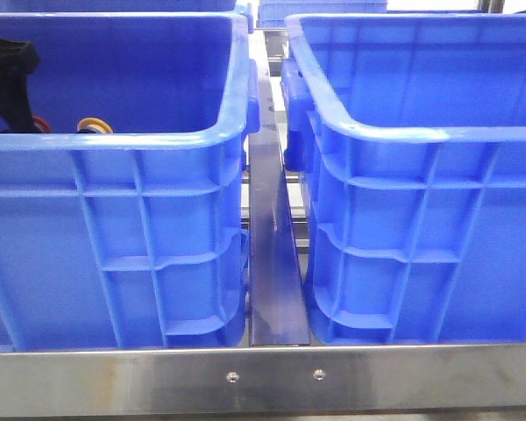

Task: Pick red and yellow buttons and place in box

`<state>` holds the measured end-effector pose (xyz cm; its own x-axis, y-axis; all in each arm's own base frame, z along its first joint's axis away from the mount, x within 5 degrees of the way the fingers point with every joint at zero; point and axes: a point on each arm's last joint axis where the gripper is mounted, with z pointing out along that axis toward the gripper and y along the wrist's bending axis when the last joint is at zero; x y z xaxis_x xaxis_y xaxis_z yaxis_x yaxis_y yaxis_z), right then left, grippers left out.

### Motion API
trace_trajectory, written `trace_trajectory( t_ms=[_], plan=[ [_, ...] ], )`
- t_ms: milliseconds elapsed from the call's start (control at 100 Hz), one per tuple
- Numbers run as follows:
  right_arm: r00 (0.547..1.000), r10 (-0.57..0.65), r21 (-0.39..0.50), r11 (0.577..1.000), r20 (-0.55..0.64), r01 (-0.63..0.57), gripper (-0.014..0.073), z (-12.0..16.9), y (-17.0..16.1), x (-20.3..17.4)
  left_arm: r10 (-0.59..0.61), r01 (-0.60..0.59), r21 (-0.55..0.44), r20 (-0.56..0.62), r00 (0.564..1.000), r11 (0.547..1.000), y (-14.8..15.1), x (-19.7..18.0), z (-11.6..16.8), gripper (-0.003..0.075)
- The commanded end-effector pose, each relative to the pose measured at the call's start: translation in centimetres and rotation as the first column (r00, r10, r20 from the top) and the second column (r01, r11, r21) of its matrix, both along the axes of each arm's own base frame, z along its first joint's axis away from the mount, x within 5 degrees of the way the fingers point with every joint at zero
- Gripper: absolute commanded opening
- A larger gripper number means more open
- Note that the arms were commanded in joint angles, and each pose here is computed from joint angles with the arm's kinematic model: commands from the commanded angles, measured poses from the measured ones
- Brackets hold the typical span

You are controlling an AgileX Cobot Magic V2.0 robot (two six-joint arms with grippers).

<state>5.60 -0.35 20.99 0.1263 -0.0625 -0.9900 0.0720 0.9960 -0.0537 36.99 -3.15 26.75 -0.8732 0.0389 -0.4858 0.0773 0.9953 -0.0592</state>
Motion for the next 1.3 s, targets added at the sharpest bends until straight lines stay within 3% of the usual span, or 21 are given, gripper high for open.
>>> trace_trajectory(
  t_ms=[0,350,420,590,680,990,1140,1290],
  plan=[
    [0.996,-0.003,-0.017,1.000,0.091,0.005,-0.0066,0.6,0.0,-0.3,0.014,-0.011,-0.032,0.097,0.995,0.999,-0.4,0.6,2.2,0.0498],
    [0.996,-0.003,-0.017,1.000,0.091,0.005,-0.0066,0.6,0.0,-0.3,0.030,-0.023,-0.069,0.108,0.994,0.997,-0.6,1.5,1.6,0.0485],
    [0.996,-0.003,-0.017,1.000,0.091,0.005,-0.0066,0.6,0.0,-0.3,0.030,-0.023,-0.069,0.109,0.994,0.997,-0.6,1.5,1.6,0.0432],
    [0.996,-0.003,-0.017,1.000,0.091,0.005,-0.0066,0.6,0.0,-0.3,0.030,-0.023,-0.069,0.112,0.993,0.997,-0.6,1.5,1.6,0.0211],
    [0.996,-0.003,-0.017,1.000,0.091,0.005,-0.0066,0.6,0.0,-0.3,0.032,-0.023,-0.069,0.120,0.992,0.997,-0.6,1.6,1.6,0.0149],
    [0.996,-0.003,-0.017,1.000,0.091,0.005,-0.0066,0.6,0.0,-0.3,0.026,-0.015,-0.069,0.157,0.987,0.997,-0.5,0.4,3.3,0.0137],
    [0.996,-0.003,-0.017,1.000,0.091,0.005,-0.0066,0.6,0.0,-0.3,0.035,-0.014,-0.086,0.243,0.969,0.996,-0.3,-2.2,5.1,0.0137],
    [0.996,-0.003,-0.017,1.000,0.091,0.005,-0.0066,0.6,0.0,-0.3,-0.048,0.074,-0.068,0.315,0.948,0.995,-0.5,-5.5,6.2,0.0137]
  ],
)
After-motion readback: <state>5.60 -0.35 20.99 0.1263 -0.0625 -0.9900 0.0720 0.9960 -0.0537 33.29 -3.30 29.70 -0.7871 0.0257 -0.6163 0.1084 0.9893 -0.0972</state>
